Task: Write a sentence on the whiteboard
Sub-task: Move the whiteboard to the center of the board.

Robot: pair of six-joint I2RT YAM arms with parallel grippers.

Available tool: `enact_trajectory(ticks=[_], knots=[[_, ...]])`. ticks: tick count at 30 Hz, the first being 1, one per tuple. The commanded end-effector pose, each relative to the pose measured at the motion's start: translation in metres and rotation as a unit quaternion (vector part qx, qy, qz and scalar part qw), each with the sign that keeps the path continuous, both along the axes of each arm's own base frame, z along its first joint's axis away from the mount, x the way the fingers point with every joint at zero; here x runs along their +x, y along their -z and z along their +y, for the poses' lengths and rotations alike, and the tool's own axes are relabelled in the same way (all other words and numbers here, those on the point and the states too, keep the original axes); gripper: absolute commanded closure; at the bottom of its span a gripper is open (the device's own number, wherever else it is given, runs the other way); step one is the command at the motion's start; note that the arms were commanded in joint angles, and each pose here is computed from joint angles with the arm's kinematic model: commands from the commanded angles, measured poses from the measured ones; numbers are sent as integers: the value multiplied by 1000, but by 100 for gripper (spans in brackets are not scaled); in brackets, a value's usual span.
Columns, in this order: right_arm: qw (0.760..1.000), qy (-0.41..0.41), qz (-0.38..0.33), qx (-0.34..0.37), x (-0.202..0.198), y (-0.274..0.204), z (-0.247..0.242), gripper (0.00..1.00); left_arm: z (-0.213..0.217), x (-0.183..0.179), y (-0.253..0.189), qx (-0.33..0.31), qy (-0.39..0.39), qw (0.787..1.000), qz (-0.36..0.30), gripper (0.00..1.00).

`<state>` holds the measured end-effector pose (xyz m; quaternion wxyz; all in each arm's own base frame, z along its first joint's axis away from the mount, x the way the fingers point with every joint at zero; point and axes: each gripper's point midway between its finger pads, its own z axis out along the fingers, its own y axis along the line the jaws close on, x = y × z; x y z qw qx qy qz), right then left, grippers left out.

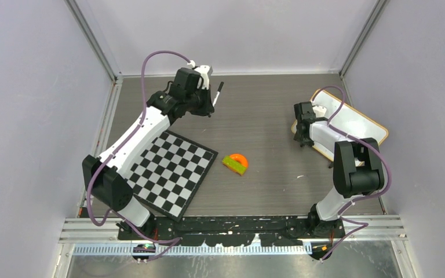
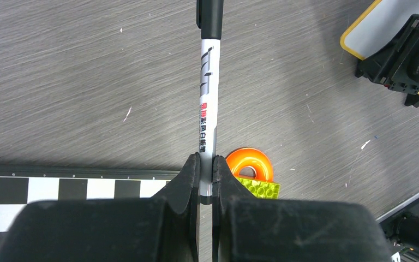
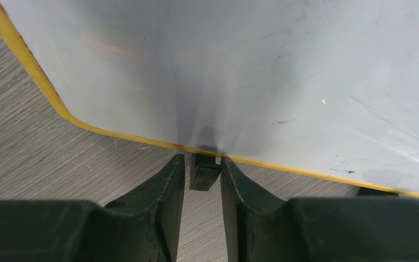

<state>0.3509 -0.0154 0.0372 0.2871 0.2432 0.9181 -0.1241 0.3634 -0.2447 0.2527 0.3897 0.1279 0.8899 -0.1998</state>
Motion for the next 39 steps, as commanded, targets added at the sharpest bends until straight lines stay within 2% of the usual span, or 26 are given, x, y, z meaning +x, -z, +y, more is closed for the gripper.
enact_trajectory(ticks=[1, 5, 12, 14, 24, 31, 39], knots=[[1000, 10, -21, -7, 16, -8, -2, 65, 2, -3, -25, -26, 1, 999, -28, 100], [1000, 2, -9, -6, 16, -5, 0, 70, 2, -2, -25, -26, 2, 999, -26, 100], [998, -53, 10, 11, 9, 2, 18, 96, 8, 2, -30, -26, -4, 999, -34, 100], [997, -74, 5, 19, 8, 0, 27, 99, 13, 5, -33, -28, -10, 999, -36, 100], [973, -211, -26, 88, 6, -23, 107, 100, 34, 10, -30, -33, -28, 999, -21, 100], [947, -312, -21, 67, -3, -21, 163, 100, 58, 11, -26, -35, -42, 998, -8, 100], [924, -379, -17, 47, -5, -16, 212, 100, 76, 7, -23, -36, -54, 998, -6, 100]])
